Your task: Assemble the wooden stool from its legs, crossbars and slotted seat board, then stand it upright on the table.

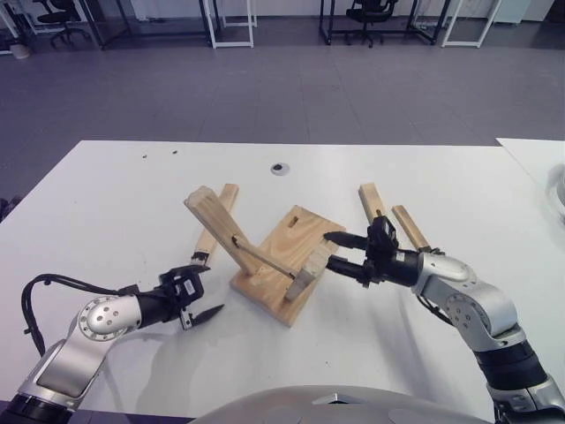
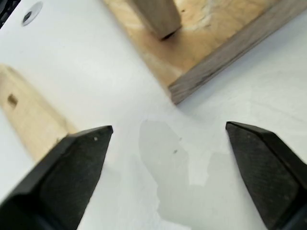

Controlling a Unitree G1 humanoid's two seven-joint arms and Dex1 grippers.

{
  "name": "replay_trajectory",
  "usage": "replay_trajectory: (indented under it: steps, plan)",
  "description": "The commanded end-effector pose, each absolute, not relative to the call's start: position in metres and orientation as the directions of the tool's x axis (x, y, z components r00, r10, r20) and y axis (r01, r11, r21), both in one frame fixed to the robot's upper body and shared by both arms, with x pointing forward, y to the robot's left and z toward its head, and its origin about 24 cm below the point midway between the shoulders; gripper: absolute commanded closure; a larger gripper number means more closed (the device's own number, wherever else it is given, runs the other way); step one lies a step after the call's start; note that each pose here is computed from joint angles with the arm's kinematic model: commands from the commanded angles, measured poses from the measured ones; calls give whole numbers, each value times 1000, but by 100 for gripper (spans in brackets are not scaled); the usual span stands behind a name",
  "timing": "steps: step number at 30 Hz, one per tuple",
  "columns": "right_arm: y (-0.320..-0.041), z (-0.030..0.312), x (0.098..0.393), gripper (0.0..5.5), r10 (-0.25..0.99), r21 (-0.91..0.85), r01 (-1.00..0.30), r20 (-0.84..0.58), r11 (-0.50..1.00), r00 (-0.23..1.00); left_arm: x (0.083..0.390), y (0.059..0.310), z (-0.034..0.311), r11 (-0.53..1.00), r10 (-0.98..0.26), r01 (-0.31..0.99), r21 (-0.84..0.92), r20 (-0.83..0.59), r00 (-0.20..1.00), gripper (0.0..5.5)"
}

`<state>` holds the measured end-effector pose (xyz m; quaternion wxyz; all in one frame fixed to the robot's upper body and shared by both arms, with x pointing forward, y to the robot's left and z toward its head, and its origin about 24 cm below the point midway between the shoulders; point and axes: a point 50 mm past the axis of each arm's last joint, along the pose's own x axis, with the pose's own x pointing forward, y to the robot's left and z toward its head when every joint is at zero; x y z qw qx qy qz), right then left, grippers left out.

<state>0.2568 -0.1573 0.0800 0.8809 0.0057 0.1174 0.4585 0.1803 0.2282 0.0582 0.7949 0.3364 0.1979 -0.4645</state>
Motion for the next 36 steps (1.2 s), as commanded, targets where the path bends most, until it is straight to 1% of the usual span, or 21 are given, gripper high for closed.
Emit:
replay_trajectory:
  steps: [1,3,5,6,7,8,10,12,13,15,16,17,19,20,22,25,27,29,32,34,36]
  plan:
    - [-177,66,327,227,565,-123,-625,-322,771,760,194,216,59,212,-618,891,401,-651,440,114]
    - [-166,46,346,227,554,-148,-666,-441,731,706,199,210,51,158,-610,898,410,-675,415,114]
    - [-144,17,337,227,637,-64,-822,-599,566,486,209,204,44,149,-607,888,434,-669,429,114]
    - [-137,7,331,227,664,-21,-867,-633,498,397,217,202,43,166,-607,877,451,-654,451,114]
    - [-136,3,325,227,704,32,-894,-629,447,330,229,200,42,196,-604,861,469,-634,483,114]
    - [-138,3,322,227,739,70,-906,-606,418,295,240,199,43,209,-597,848,487,-624,505,114]
    - [-161,9,311,227,792,112,-925,-561,362,242,261,195,39,267,-596,830,489,-593,541,114]
    - [-196,20,288,227,807,108,-948,-559,300,192,287,190,33,362,-592,800,480,-545,594,114]
    - [-206,27,275,227,812,110,-956,-559,272,166,299,191,32,404,-577,775,485,-523,628,114]
    - [-214,49,253,227,839,91,-964,-518,251,169,329,203,53,512,-530,684,520,-435,728,114]
    - [-214,59,255,227,834,39,-956,-500,292,234,337,216,68,561,-517,642,523,-384,765,114]
    - [-215,68,266,227,818,-31,-929,-464,369,341,339,231,83,595,-508,610,524,-343,790,114]
    - [-212,79,297,227,735,-151,-828,-394,540,552,325,260,103,607,-519,599,522,-310,796,114]
    - [-210,79,307,227,700,-183,-790,-378,586,606,317,267,108,591,-535,614,523,-316,784,114]
    - [-198,70,319,227,672,-195,-760,-367,620,643,294,270,108,512,-580,695,505,-393,713,114]
    - [-180,51,338,227,609,-237,-745,-450,624,653,244,255,87,324,-634,868,375,-596,494,114]
    - [-167,46,347,227,587,-287,-765,-506,577,633,226,234,78,264,-647,914,309,-646,405,114]
    - [-158,41,348,227,598,-309,-812,-557,495,576,230,213,73,258,-659,908,330,-627,415,114]
    - [-147,36,341,227,681,-235,-890,-577,390,451,245,183,60,283,-651,863,420,-576,494,114]
    - [-147,30,333,227,707,-196,-913,-582,358,402,256,177,41,283,-587,825,489,-592,552,114]
    - [-151,23,323,227,721,-154,-918,-576,366,384,274,176,30,325,-525,759,564,-560,641,114]
